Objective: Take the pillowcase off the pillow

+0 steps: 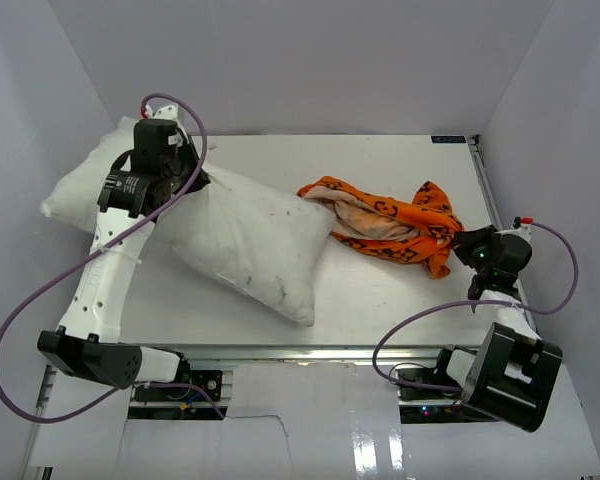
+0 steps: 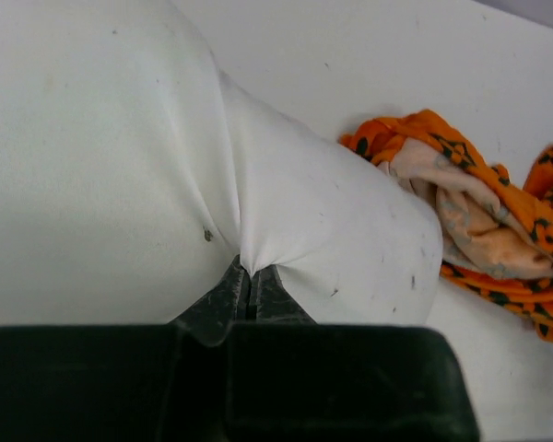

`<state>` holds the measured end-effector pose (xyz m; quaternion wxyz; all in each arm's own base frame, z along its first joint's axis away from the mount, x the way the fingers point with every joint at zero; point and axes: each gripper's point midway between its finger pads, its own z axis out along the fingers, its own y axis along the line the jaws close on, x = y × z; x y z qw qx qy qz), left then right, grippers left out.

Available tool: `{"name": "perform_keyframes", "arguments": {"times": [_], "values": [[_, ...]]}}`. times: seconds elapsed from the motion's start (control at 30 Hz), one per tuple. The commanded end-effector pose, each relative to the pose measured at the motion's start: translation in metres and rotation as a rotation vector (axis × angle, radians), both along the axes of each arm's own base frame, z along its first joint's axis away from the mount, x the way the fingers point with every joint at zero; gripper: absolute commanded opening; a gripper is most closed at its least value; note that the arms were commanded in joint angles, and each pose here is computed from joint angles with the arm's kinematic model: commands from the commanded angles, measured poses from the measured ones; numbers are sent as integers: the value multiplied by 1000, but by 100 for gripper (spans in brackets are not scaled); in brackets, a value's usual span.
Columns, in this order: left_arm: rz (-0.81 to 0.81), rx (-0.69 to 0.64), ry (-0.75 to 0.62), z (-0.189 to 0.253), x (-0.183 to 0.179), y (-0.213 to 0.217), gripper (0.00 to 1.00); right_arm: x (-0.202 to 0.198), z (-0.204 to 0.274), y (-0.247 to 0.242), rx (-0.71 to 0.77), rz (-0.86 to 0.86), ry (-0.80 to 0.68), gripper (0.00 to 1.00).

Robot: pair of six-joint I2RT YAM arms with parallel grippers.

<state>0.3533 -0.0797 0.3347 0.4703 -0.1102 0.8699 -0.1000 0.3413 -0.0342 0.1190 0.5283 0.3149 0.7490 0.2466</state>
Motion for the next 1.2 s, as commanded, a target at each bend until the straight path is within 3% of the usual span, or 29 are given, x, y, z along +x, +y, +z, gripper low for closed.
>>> {"name": "perform_keyframes", "arguments": {"times": [0.0, 0.1, 0.3, 0.57, 0.87, 1.0, 1.17], "values": [[-287, -97, -176, 48, 9, -50, 0, -4, 21, -18, -36, -91, -66, 8], [-284, -69, -147, 32, 20, -49, 0, -13, 26, -29, -49, -160, -75, 8], [10, 25, -84, 3, 40, 11, 0, -29, 27, -54, -60, -281, -73, 8], [174, -161, 3, -11, 42, 69, 0, -32, 32, -60, -46, -296, -88, 8], [214, -344, 23, -45, 49, 53, 0, -19, 40, -5, 21, -12, -174, 8], [227, -473, 21, -51, 52, 40, 0, -22, 33, 2, 25, -12, -162, 8], [337, -495, -22, -49, 51, 53, 0, -24, 33, 7, 31, 0, -177, 8]]}}
